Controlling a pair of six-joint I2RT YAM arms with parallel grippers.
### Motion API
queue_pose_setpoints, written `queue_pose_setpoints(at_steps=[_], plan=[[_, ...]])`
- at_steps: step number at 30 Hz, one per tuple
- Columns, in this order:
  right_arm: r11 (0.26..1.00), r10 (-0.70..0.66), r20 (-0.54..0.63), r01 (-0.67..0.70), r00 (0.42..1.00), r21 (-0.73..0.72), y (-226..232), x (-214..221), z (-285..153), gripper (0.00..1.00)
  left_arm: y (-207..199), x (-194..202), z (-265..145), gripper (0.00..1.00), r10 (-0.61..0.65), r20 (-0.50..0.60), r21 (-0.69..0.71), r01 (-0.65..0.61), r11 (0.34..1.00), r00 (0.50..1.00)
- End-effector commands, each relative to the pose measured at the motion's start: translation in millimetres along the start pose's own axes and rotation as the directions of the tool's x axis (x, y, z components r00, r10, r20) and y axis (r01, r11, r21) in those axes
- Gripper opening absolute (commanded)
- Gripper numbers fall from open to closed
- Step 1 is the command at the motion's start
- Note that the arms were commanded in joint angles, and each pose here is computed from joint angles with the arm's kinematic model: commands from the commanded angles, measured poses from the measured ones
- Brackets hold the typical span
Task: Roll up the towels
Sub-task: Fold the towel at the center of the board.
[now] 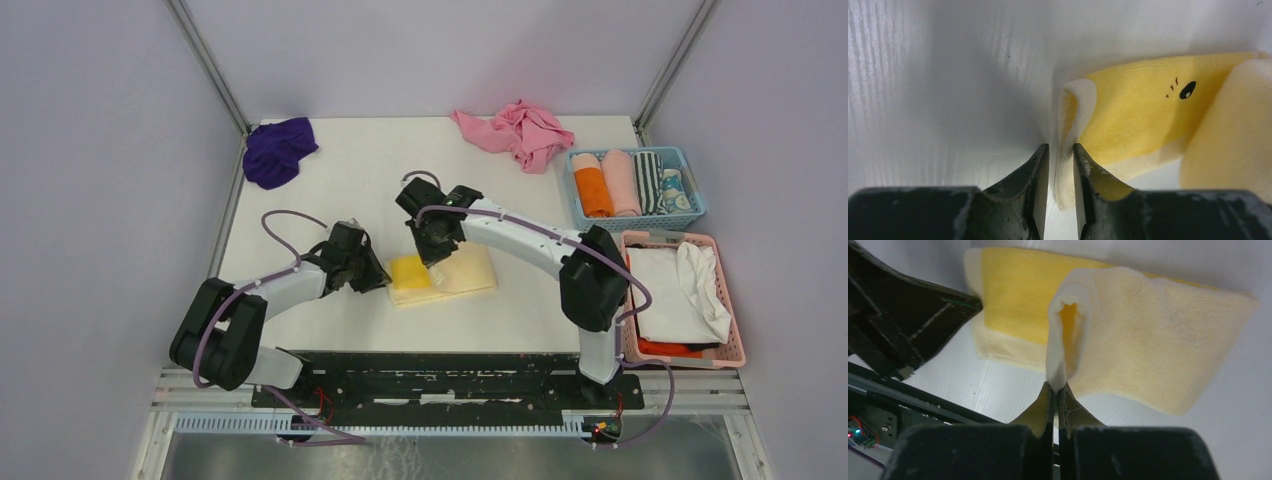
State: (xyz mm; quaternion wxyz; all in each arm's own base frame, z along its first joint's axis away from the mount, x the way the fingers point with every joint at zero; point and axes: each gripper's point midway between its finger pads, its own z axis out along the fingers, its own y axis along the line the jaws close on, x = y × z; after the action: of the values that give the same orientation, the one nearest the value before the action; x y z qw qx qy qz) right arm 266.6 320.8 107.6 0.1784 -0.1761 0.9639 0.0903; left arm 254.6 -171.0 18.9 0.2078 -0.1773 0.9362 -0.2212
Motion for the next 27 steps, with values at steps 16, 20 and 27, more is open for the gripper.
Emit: queue_pose_setpoints(at_steps=[16, 20, 27], plan=[[0.996, -0.032, 0.012, 0.033, 0.999, -0.081, 75.5, -3.1, 42.3, 0.26, 1.9, 8.2, 2.6, 0.29, -0.034, -0.001, 0.016, 0.034, 0.999, 0.999], [0.987, -0.044, 0.086, 0.057, 0.995, -0.149, 80.3, -16.3, 11.1, 0.42, 8.2, 3.4, -6.5, 0.33, -0.038, 0.037, -0.019, 0.038, 0.999, 0.999], [0.98, 0.067, 0.169, -0.033, 0.983, -0.196, 20.3, -21.1, -21.4, 0.46, 4.6, -11.1, -31.8, 0.44, -0.025, 0.105, -0.038, 0.029, 0.999, 0.994]])
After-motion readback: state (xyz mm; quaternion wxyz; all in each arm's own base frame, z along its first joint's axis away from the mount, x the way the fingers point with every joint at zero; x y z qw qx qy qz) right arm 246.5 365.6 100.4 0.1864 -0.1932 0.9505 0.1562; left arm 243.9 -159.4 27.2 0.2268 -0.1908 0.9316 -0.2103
